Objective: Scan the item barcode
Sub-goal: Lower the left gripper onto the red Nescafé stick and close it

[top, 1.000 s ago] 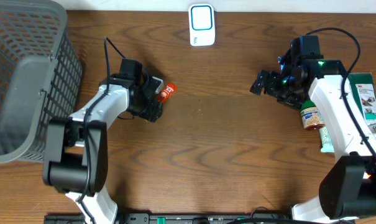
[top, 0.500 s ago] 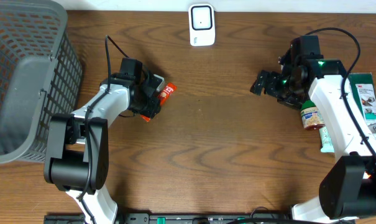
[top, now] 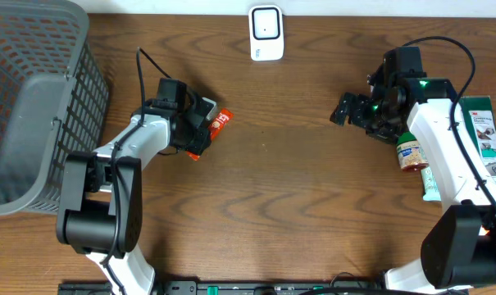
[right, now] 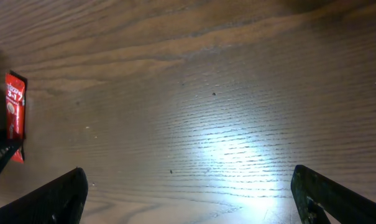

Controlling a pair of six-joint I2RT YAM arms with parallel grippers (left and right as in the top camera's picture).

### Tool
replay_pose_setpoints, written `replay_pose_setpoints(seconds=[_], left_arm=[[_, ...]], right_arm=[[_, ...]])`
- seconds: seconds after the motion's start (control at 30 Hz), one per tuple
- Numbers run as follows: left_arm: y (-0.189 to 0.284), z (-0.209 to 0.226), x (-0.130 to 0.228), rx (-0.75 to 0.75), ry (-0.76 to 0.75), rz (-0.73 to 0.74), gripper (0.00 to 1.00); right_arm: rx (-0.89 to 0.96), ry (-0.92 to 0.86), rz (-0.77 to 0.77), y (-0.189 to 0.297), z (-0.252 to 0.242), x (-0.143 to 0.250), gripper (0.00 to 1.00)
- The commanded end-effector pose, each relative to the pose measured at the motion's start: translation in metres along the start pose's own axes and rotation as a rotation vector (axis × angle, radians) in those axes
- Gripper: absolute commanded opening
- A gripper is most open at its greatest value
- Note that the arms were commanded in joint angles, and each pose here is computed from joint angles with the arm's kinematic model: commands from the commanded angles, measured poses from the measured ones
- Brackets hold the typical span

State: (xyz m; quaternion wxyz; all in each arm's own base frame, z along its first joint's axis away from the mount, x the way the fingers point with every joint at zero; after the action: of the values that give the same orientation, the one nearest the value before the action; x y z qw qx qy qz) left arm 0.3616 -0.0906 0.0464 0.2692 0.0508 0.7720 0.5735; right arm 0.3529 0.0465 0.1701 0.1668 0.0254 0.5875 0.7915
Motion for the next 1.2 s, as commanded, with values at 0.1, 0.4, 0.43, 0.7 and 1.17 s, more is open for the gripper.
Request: replay_pose_setpoints(seconds=[0.1, 0.4, 0.43, 0.7, 1.17], left_arm=[[-0.022, 0.0, 0.03, 0.006, 0.05, 0.1, 0.36], [-0.031, 0.0, 0.052, -0.013, 0.06, 0.131, 0.35], [-0.032, 0.0, 0.055, -0.011, 0.061, 0.135, 0.33], [-0.035, -0.003, 0.068, -0.004, 0.101, 0.168, 0.26], [-0.036, -0.007, 0.065, -0.229, -0.003, 0.219, 0.41]], right_arm=[[0.01, 0.004, -0.01, 0.002, -0.005, -0.002, 0.99], [0.009, 0.004, -0.01, 0.002, -0.005, -0.002, 0.99], [0.009, 0.004, -0.01, 0.002, -0.005, -0.002, 0.99], [0.01, 0.004, -0.01, 0.002, -0.005, -0.002, 0.99], [0.01, 0.012, -0.01, 0.002, -0.005, -0.002, 0.99]])
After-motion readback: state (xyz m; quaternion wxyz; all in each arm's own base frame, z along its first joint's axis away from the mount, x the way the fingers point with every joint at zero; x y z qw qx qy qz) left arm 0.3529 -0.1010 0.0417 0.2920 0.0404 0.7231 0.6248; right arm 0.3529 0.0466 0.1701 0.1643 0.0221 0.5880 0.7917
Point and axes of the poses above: each gripper's point midway between its finger pads, its own y axis back along the fingers, its own z axis along the line the jaws close on, x = y × z, the point moved 5 cm from there along y, back along the fingers, and after that the axes turned 1 degree about y, right-handed, at the moved point
